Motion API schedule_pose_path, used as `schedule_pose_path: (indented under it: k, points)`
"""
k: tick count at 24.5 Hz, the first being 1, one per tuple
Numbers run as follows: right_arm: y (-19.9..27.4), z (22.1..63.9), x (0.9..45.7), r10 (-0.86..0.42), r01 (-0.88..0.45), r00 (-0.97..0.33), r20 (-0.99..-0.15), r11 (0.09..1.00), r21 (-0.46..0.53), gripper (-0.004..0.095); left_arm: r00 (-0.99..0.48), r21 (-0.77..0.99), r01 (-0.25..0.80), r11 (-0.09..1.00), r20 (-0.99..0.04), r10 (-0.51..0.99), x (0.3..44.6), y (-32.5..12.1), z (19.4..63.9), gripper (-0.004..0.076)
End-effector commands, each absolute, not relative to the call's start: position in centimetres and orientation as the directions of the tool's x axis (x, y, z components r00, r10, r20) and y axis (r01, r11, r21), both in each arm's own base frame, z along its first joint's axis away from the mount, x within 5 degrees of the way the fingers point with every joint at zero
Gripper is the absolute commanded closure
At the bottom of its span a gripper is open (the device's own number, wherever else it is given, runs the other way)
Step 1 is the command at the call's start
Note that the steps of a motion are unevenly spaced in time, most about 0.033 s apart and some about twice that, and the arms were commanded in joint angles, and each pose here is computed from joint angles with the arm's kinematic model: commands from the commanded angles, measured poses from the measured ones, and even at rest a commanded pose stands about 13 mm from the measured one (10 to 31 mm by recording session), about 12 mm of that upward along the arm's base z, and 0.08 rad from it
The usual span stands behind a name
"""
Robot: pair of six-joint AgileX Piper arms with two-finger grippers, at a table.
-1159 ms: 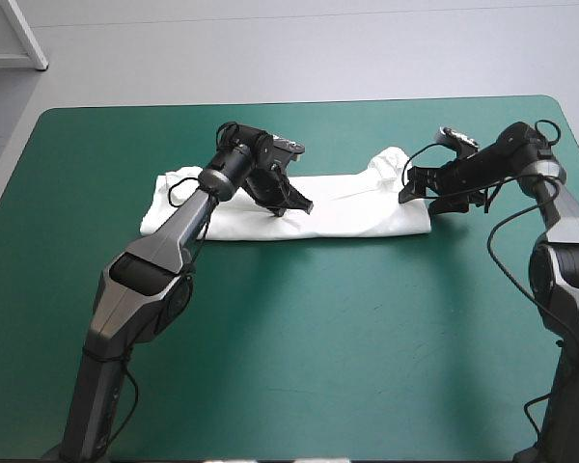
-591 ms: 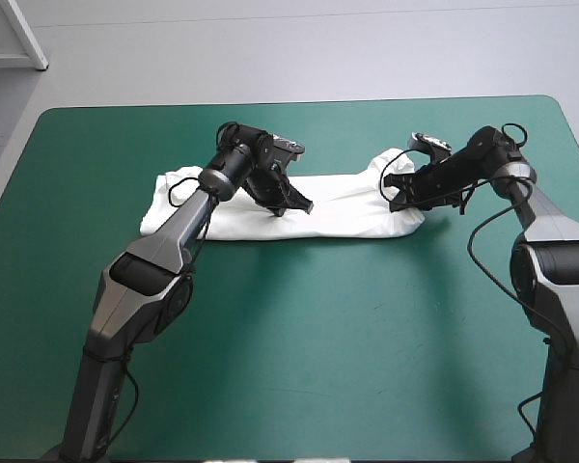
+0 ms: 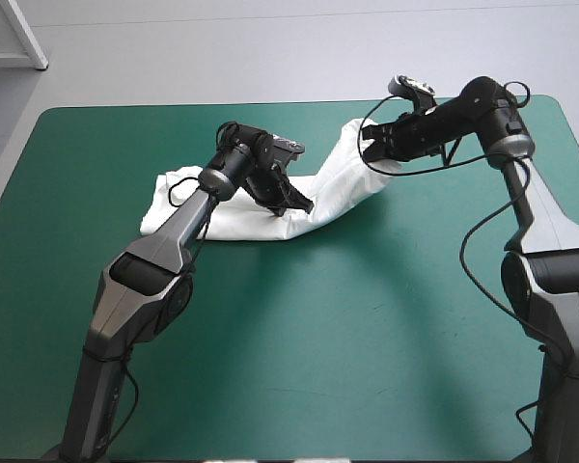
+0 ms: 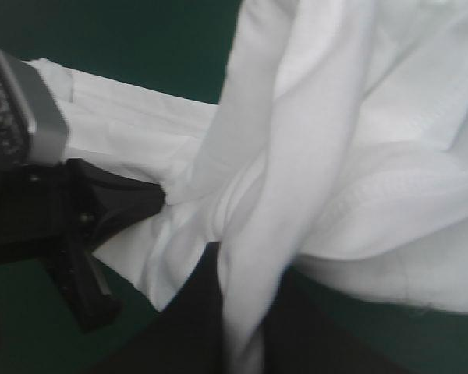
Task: Fold the cloth
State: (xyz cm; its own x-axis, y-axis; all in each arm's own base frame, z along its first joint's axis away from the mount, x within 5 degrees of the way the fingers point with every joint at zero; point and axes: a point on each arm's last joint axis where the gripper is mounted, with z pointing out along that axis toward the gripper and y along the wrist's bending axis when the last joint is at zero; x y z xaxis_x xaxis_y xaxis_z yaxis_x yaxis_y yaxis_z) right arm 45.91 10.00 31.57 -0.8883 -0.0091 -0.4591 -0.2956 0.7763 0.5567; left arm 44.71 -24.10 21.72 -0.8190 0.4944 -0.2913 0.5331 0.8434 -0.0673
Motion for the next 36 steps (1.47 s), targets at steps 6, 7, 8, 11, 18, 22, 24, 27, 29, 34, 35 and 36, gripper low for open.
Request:
schedule_pose_path:
  k: [6, 7, 8, 11, 18, 22, 24, 27, 29, 34, 35, 36]
  points:
    - [13.4, 37.9, 43.7, 0.010, -0.410, -0.801, -0.599, 0.720, 0.560, 0.0923, -0.786, -0.057, 0.551, 0.832, -0.371, 0.495, 44.5, -24.2, 25.1, 0.0705]
    - [13.4, 38.0, 43.7, 0.012, -0.410, -0.800, -0.600, 0.720, 0.560, 0.0923, -0.770, -0.036, 0.550, 0.834, -0.408, 0.490, 44.2, -23.8, 27.3, 0.0705]
    - [13.4, 38.0, 43.7, 0.010, -0.411, -0.799, -0.601, 0.720, 0.559, 0.0923, -0.766, -0.036, 0.545, 0.837, -0.428, 0.480, 44.1, -23.3, 28.4, 0.0704]
    - [13.8, 37.9, 43.7, -0.010, -0.434, -0.790, -0.613, 0.715, 0.548, 0.0923, -0.725, 0.053, 0.505, 0.861, -0.515, 0.457, 43.1, -20.4, 34.1, 0.0704]
    - [16.9, 38.1, 42.9, -0.050, -0.500, -0.756, -0.653, 0.687, 0.527, 0.0923, -0.705, 0.102, 0.381, 0.919, -0.611, 0.360, 39.5, -12.2, 41.8, 0.0704]
    - [19.3, 38.3, 42.8, -0.042, -0.533, -0.733, -0.679, 0.655, 0.536, 0.0923, -0.780, 0.118, 0.316, 0.942, -0.533, 0.328, 36.8, -8.1, 41.0, 0.0704]
    - [21.1, 38.2, 42.9, -0.051, -0.558, -0.724, -0.688, 0.629, 0.541, 0.0921, -0.819, 0.115, 0.291, 0.950, -0.482, 0.310, 35.2, -6.3, 39.9, 0.0704]
    - [24.0, 37.8, 43.1, -0.066, -0.600, -0.702, -0.709, 0.591, 0.539, 0.0921, -0.859, 0.111, 0.269, 0.957, -0.422, 0.291, 32.7, -4.5, 38.3, 0.0705]
    - [26.2, 37.5, 43.1, -0.069, -0.623, -0.692, -0.719, 0.560, 0.546, 0.0921, -0.871, 0.119, 0.258, 0.959, -0.400, 0.284, 31.2, -3.8, 37.1, 0.0704]
    - [31.1, 35.8, 43.0, -0.062, -0.673, -0.677, -0.734, 0.457, 0.582, 0.0921, -0.880, 0.127, 0.257, 0.958, -0.379, 0.286, 27.8, -3.1, 35.4, 0.0704]
    - [32.0, 35.2, 43.0, -0.052, -0.673, -0.679, -0.733, 0.443, 0.592, 0.0921, -0.884, 0.123, 0.252, 0.960, -0.374, 0.280, 27.5, -3.1, 35.2, 0.0705]
    - [32.7, 34.8, 43.0, -0.043, -0.675, -0.678, -0.734, 0.432, 0.598, 0.0921, -0.891, 0.114, 0.232, 0.966, -0.374, 0.258, 27.2, -3.1, 35.0, 0.0704]
